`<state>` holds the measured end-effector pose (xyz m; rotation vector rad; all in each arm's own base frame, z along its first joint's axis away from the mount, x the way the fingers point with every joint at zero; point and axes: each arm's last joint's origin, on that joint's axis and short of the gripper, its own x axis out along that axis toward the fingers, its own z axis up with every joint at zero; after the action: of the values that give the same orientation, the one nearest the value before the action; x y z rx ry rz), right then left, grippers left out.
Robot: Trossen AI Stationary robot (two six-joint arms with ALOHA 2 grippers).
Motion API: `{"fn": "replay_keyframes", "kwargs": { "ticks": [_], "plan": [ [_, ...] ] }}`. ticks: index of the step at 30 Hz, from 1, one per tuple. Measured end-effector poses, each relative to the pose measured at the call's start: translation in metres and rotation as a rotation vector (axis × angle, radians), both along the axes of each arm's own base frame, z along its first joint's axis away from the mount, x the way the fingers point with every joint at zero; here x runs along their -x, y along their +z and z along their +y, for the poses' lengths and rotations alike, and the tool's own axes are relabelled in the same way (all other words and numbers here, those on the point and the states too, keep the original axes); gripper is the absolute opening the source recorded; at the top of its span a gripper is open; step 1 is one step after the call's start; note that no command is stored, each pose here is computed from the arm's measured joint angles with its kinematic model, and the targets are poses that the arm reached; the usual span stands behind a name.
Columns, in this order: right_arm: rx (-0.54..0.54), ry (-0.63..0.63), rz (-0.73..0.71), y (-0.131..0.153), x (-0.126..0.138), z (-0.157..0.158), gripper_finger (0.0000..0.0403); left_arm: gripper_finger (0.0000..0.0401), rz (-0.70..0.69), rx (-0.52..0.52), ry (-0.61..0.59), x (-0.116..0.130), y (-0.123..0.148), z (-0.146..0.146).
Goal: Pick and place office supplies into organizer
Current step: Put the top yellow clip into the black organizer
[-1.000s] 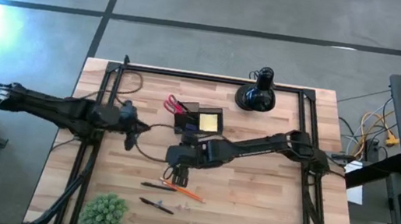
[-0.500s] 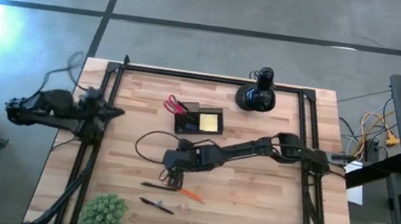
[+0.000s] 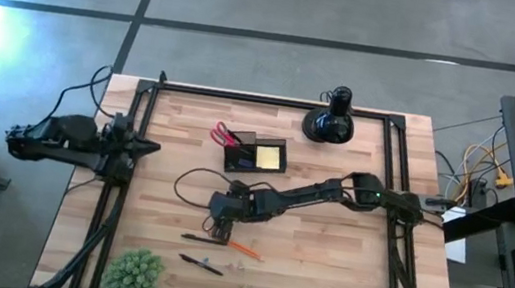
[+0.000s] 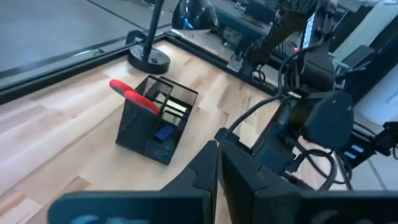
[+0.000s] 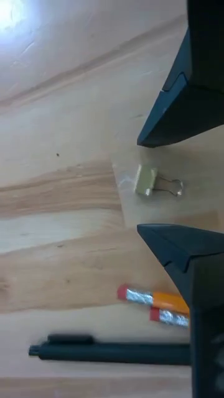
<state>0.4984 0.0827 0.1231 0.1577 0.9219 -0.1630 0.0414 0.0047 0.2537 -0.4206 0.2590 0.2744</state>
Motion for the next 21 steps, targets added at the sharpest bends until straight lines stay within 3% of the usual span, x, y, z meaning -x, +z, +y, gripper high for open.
{"fn": "replay_keyframes", "kwargs": {
  "ticks": [8, 21],
  "plan": [
    [0.04, -0.017, -0.001, -0.0017, 0.0004, -0.0011, 0.0164, 0.0004, -0.034, 0.004, 0.002, 0.0048, -0.0009, 0.0005],
    [0.09, 0.024, -0.004, -0.0042, 0.0004, 0.0026, 0.006, 0.0004, -0.029, 0.005, 0.002, 0.0034, -0.001, 0.0003]
  ]
}}
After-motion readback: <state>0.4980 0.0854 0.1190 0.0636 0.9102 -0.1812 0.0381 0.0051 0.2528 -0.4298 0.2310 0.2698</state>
